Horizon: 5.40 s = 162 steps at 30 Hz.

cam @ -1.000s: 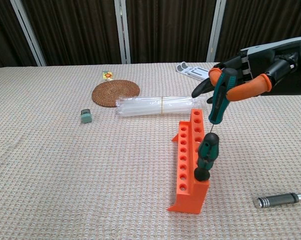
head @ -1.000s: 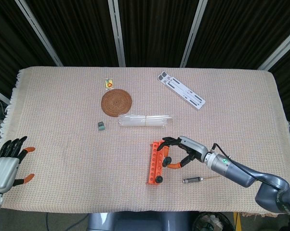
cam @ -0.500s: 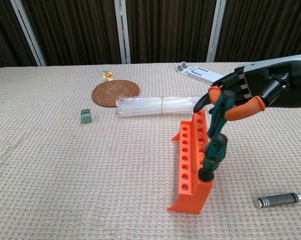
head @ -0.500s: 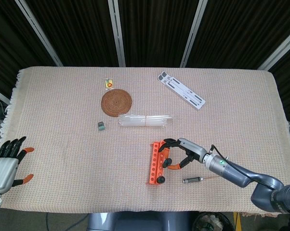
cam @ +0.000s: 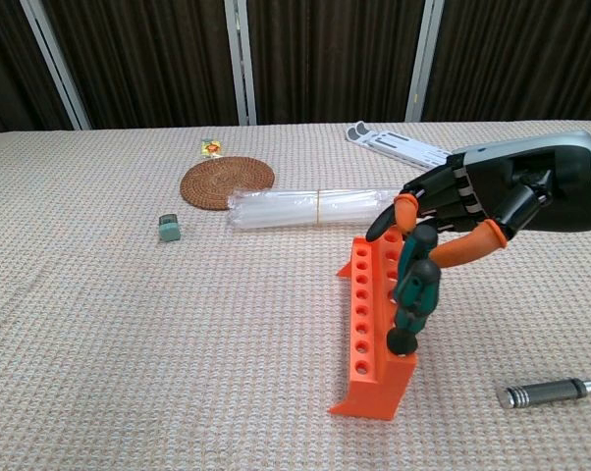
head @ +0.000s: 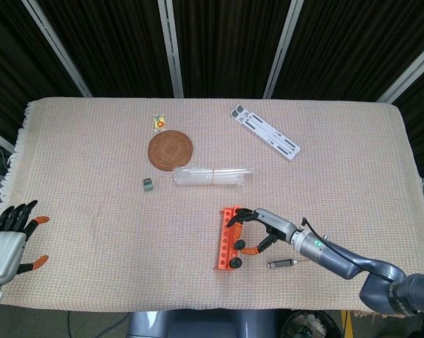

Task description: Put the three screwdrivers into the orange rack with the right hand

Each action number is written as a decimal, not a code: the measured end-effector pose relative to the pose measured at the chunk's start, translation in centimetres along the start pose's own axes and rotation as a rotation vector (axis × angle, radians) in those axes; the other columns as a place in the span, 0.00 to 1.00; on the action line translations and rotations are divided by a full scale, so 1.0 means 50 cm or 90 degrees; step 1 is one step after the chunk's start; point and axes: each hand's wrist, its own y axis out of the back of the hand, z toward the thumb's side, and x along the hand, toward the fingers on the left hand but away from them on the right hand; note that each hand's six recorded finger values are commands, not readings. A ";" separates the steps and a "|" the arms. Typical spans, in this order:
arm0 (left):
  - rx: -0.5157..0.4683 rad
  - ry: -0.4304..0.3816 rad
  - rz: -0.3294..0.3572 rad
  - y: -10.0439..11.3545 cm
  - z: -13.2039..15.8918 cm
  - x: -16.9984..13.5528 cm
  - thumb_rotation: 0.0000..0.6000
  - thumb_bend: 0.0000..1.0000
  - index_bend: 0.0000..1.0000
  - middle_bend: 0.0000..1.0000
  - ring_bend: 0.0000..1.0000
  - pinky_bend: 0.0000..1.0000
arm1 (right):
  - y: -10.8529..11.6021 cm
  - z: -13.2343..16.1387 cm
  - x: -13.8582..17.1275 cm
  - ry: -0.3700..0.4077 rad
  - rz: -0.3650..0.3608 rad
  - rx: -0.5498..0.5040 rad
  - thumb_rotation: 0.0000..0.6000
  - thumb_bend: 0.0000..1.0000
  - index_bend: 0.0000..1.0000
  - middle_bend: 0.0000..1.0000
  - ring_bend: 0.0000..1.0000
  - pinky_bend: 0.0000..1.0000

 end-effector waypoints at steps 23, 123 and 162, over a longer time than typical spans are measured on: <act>-0.008 -0.005 0.008 0.003 -0.002 0.005 1.00 0.14 0.26 0.00 0.00 0.00 | 0.047 0.042 0.042 0.010 -0.061 0.076 1.00 0.13 0.35 0.18 0.00 0.00; 0.014 -0.016 0.001 0.013 0.015 -0.001 1.00 0.14 0.26 0.00 0.00 0.00 | -0.080 -0.215 0.051 -0.123 -0.158 0.648 1.00 0.01 0.61 0.20 0.00 0.00; 0.019 -0.045 -0.003 0.025 0.030 -0.006 1.00 0.15 0.26 0.00 0.00 0.00 | -0.058 -0.219 0.071 -0.163 -0.169 0.670 1.00 0.25 0.50 0.18 0.00 0.00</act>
